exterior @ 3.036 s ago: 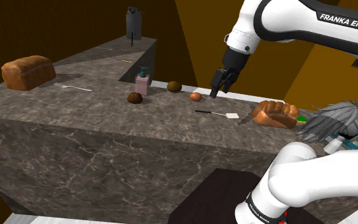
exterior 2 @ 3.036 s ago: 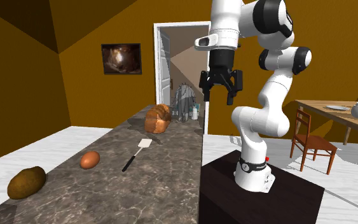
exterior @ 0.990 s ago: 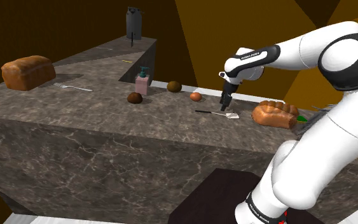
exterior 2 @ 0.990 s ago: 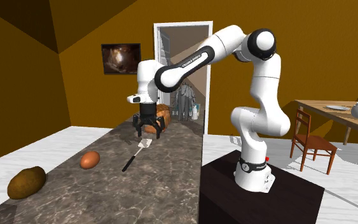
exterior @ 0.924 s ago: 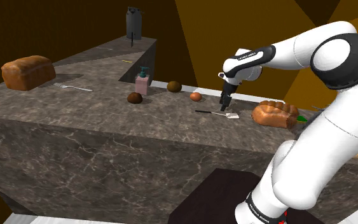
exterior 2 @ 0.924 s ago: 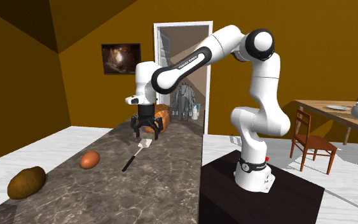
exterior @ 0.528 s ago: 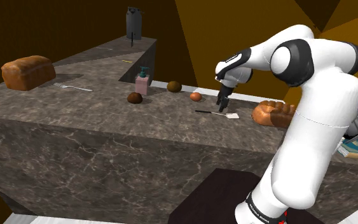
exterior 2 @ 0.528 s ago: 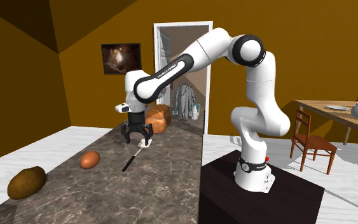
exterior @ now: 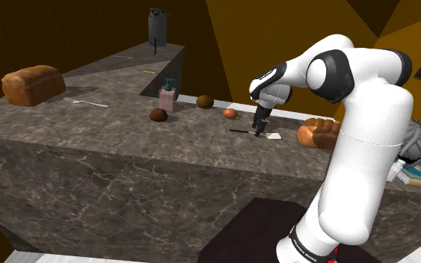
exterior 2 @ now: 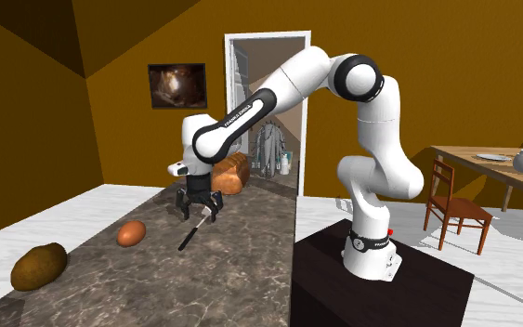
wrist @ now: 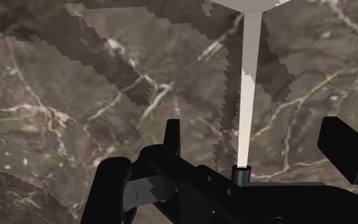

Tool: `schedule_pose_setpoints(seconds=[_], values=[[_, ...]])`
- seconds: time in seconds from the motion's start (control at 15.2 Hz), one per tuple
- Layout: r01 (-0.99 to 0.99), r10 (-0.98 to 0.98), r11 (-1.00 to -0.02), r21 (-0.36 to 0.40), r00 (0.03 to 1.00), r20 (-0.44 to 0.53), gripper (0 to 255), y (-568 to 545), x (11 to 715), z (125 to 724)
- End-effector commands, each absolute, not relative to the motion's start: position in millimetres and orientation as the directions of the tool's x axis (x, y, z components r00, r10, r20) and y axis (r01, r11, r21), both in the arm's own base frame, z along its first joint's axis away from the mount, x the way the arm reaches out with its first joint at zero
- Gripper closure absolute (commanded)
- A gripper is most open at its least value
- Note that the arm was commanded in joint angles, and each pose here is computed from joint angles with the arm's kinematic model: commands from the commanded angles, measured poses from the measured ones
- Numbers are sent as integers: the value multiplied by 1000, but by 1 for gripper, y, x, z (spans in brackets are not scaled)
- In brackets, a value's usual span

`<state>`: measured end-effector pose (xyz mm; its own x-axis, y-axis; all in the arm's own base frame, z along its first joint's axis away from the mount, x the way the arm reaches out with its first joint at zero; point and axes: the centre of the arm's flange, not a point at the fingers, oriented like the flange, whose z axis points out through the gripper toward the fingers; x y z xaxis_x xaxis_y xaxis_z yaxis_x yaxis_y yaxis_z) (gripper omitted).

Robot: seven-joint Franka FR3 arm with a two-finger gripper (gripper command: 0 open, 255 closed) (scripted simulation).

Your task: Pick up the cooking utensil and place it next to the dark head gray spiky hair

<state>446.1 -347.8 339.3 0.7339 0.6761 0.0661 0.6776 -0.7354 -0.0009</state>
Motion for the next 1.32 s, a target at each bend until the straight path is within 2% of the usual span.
schedule_pose_setpoints(seconds=[0.0,0.33,0.4,0.99,1.25], values=[[678,676,-736,-1,734,66,0,-348,446,338],[678,676,-736,-1,734,66,0,-348,446,339],[678,676,-736,-1,734,66,255,-348,446,339],[678,676,-736,-1,734,66,255,-348,446,338],[678,676,-736,-1,734,66,255,-348,446,360]])
